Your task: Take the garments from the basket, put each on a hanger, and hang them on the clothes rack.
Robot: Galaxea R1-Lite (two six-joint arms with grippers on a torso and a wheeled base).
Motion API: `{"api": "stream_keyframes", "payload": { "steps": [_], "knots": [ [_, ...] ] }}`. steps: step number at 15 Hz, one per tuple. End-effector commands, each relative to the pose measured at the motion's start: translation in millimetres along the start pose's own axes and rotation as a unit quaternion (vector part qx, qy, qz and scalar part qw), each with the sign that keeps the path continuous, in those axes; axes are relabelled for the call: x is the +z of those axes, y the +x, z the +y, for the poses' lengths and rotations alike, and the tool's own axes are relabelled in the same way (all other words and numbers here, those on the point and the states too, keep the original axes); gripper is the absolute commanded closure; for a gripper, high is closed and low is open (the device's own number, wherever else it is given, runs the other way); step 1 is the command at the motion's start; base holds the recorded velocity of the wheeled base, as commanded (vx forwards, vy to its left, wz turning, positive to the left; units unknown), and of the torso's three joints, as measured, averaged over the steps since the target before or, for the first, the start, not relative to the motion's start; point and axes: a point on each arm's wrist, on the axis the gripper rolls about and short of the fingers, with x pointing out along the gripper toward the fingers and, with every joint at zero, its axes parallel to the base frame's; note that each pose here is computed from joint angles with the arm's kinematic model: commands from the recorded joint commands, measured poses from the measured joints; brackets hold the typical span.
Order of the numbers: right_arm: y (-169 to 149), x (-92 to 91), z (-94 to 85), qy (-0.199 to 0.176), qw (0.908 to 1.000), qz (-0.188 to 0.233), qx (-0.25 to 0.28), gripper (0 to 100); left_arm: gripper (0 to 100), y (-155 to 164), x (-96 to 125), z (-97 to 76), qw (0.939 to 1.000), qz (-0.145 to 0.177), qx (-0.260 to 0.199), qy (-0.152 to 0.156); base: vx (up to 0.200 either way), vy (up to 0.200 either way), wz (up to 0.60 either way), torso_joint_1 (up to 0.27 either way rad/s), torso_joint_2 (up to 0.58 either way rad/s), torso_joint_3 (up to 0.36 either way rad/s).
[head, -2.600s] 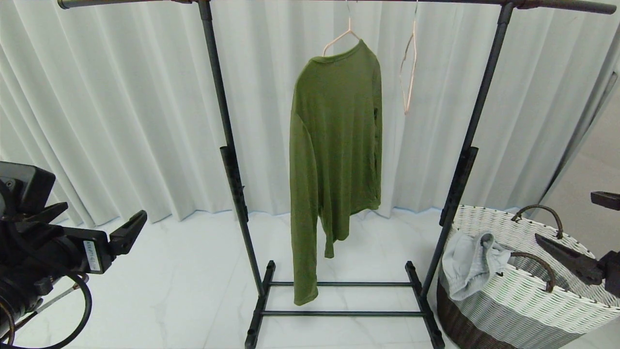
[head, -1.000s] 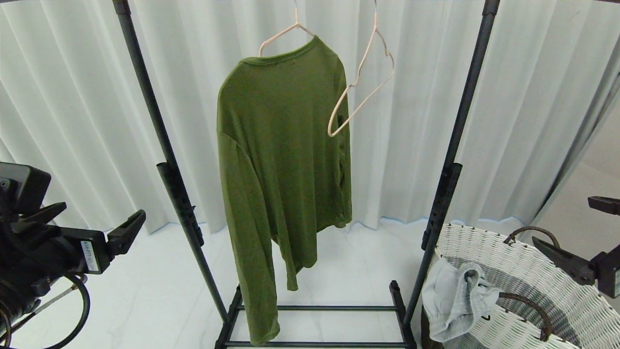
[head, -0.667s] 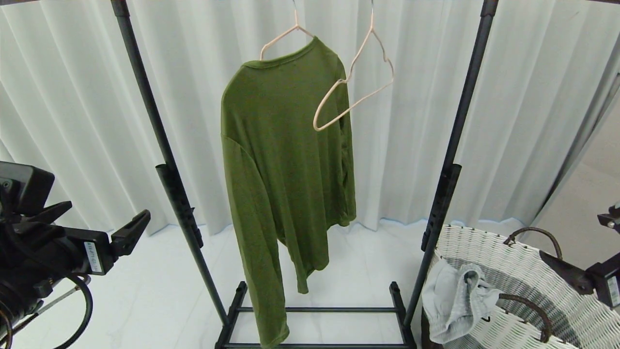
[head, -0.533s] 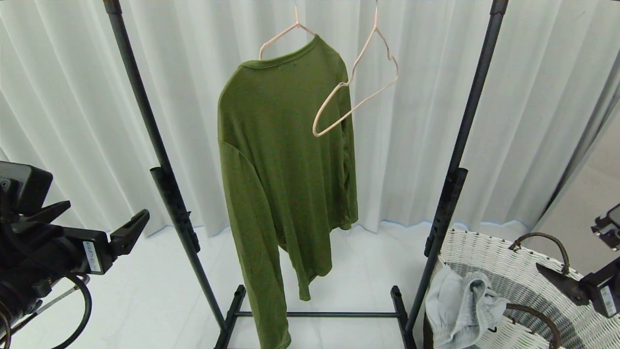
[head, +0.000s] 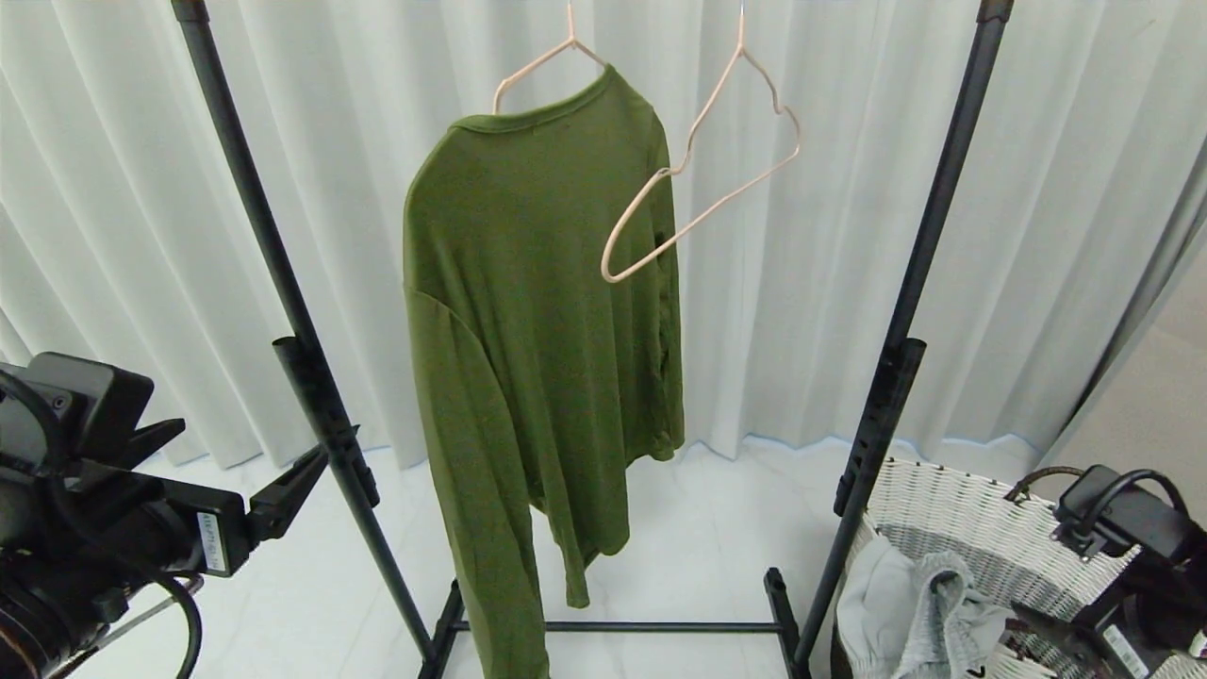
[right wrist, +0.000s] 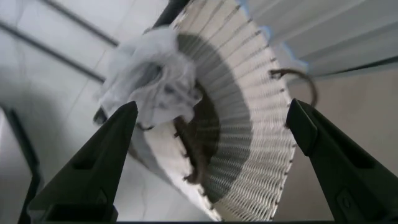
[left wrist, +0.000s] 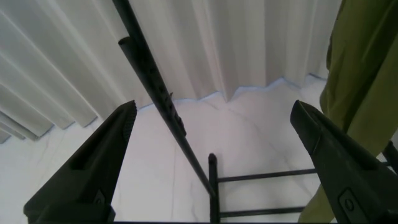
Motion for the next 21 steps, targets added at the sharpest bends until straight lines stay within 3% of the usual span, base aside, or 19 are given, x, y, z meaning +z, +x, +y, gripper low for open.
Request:
{"api": "stream_keyframes", "payload": {
  "steps": [1,9,12,21],
  "knots": [
    [26.0,-13.9,12.0,-0.012,0.9976,0.059,0.034,0,0,-0.5,-3.3,-1.0,1.0000,0.006,-0.001,0.001,0.000,0.000,0.00,0.000,0.00,0.000],
    [80.0,-16.1,8.9,0.009,0.9982,0.059,0.009,0,0,0.2,-6.5,-1.8,0.9999,0.013,-0.002,0.003,0.000,0.000,0.00,0.000,0.00,0.000],
    [94.5,-16.4,6.8,0.012,0.9973,0.066,-0.032,0,0,0.7,-7.2,-2.1,0.9999,0.016,-0.002,0.004,0.000,0.000,0.00,0.000,0.00,0.000],
    [101.5,-13.0,10.9,0.007,0.9979,0.048,-0.044,0,0,0.3,-6.9,-2.9,0.9999,0.014,-0.004,0.003,0.000,0.000,0.00,0.000,0.00,0.000]
  ]
}}
